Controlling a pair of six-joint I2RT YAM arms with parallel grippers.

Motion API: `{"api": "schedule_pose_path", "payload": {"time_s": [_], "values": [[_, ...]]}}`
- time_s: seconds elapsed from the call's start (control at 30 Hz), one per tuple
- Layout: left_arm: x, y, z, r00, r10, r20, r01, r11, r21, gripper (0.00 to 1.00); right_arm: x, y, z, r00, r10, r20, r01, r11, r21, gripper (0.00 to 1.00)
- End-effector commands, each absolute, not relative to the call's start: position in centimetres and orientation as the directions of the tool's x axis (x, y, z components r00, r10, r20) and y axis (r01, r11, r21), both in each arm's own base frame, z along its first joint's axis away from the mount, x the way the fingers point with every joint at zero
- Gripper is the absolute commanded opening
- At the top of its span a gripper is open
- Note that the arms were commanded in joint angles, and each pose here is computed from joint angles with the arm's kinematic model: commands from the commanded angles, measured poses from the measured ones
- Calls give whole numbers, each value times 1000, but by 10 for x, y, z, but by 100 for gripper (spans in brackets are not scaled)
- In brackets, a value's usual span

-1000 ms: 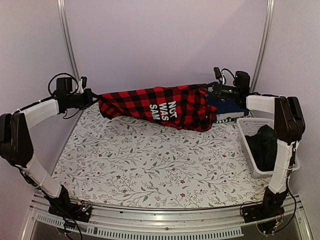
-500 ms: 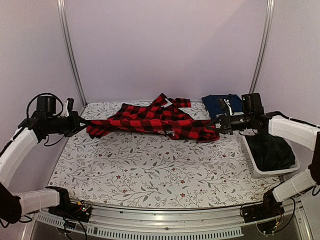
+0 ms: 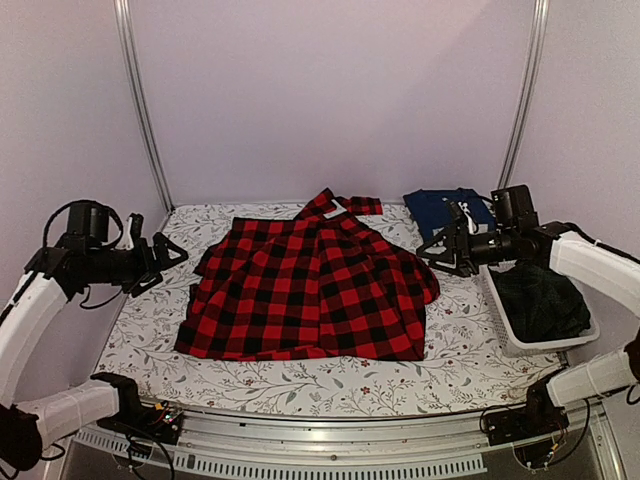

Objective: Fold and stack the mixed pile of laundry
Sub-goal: Flatten out the crumpled shirt at the center of the board.

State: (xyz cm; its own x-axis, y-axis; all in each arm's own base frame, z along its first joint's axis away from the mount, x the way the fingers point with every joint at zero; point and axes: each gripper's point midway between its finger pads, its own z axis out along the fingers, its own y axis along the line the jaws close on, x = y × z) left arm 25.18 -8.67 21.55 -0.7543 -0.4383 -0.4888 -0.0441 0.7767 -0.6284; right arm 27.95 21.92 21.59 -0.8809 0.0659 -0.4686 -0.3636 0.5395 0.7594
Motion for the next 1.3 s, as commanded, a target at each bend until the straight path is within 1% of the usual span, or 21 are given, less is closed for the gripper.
{"api": "schedule_pose_path", "payload": {"time_s": [0.0,0.03,0.1,0.13,0.23,0.33,0.43,0.57,0.67,0.73,0.8,0.87,0.93,1.03,1.07,1.17,1.27], "values": [[303,-95,225,-735,-376,-564,28,815,-579,100,328,231,199,-888,68,-454,-338,571,748,69],[312,-100,219,-750,-354,-559,42,818,-574,100,338,235,184,-901,49,-431,-325,582,745,67],[334,-112,198,-782,-319,-535,29,839,-543,100,356,244,174,-908,24,-419,-329,582,744,64],[344,-119,177,-817,-299,-493,6,851,-525,100,365,250,158,-921,8,-388,-309,590,746,62],[366,-149,141,-884,-217,-413,12,874,-485,98,380,264,135,-935,-50,-351,-307,609,732,59],[376,-168,110,-918,-171,-358,9,893,-449,86,382,273,94,-952,-109,-287,-288,640,712,57],[370,-176,80,-946,-156,-284,-10,889,-457,71,370,273,54,-967,-148,-207,-253,662,705,56],[347,-167,38,-973,-137,-188,-53,917,-395,55,339,260,11,-983,-160,-91,-178,698,694,52],[322,-153,18,-981,-151,-118,-104,936,-338,40,311,246,-9,-986,-164,-22,-137,730,669,51],[303,-144,12,-982,-168,-86,-134,941,-311,34,293,235,-17,-986,-166,11,-120,753,647,51],[289,-136,12,-982,-174,-76,-146,946,-291,33,277,224,-23,-985,-168,39,-107,772,627,50],[289,-132,27,-975,-188,-123,-141,938,-317,36,267,211,-23,-986,-160,49,-97,786,611,50],[303,-124,51,-955,-226,-192,-143,918,-370,39,268,200,-18,-990,-137,36,-88,792,604,50],[339,-106,86,-908,-298,-294,-148,886,-441,41,292,201,13,-989,-130,-70,-146,782,605,51],[350,-100,93,-898,-312,-309,-150,879,-453,41,301,204,28,-985,-127,-113,-170,771,614,51],[377,-93,82,-912,-302,-278,-152,878,-454,36,317,219,60,-973,-130,-190,-224,733,642,50],[397,-98,66,-927,-271,-261,-128,880,-457,32,321,228,74,-967,-151,-205,-249,727,639,49]]}}
